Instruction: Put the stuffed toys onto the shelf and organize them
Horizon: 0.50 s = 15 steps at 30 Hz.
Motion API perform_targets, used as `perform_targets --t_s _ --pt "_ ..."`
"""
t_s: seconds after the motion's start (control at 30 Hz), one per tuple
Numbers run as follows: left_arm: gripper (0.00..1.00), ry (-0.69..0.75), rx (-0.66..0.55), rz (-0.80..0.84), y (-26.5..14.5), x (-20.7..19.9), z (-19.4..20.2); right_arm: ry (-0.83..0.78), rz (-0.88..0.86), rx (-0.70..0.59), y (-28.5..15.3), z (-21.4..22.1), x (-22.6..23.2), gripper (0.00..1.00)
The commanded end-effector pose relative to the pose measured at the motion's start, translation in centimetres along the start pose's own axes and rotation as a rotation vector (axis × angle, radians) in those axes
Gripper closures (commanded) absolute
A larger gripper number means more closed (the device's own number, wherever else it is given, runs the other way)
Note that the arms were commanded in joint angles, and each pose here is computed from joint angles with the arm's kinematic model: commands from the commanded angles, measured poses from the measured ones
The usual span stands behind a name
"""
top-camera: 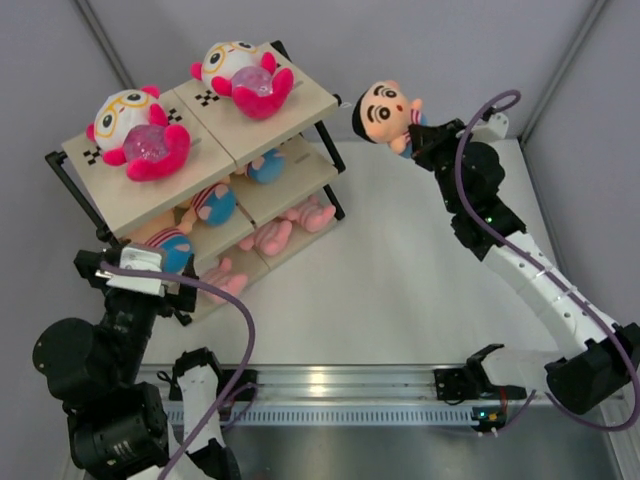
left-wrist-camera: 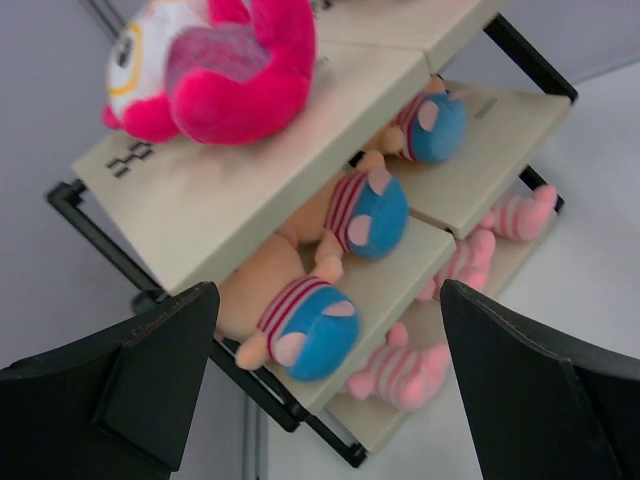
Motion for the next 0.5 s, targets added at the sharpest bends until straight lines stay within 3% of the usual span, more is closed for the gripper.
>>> perform_targets --t_s 0.0,0.17,0.47 --pt "0.01 0.022 -0.086 -0.174 -1.1 2.8 -3.9 0.014 0.012 0.014 -1.5 1.8 2.1 1.00" --pt "0.01 0.048 -0.092 -0.230 -1.4 3.9 -5.0 0.011 -0.017 0.048 -1.0 3.6 5.3 1.00" --pt "0.01 0.002 -0.059 -0.195 -0.1 3.7 -3.5 0.068 -0.013 0.104 2.5 8.4 8.9 1.00"
Point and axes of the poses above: each gripper's point midway between its finger pads, its own y axis out along the fingers, its own x axis along the line the jaws close on, z = x × y, the point moved 5 cm from there along -y, back along the fingers, and after that the axes turned 6 degrees about y, right-handed, at the moved point
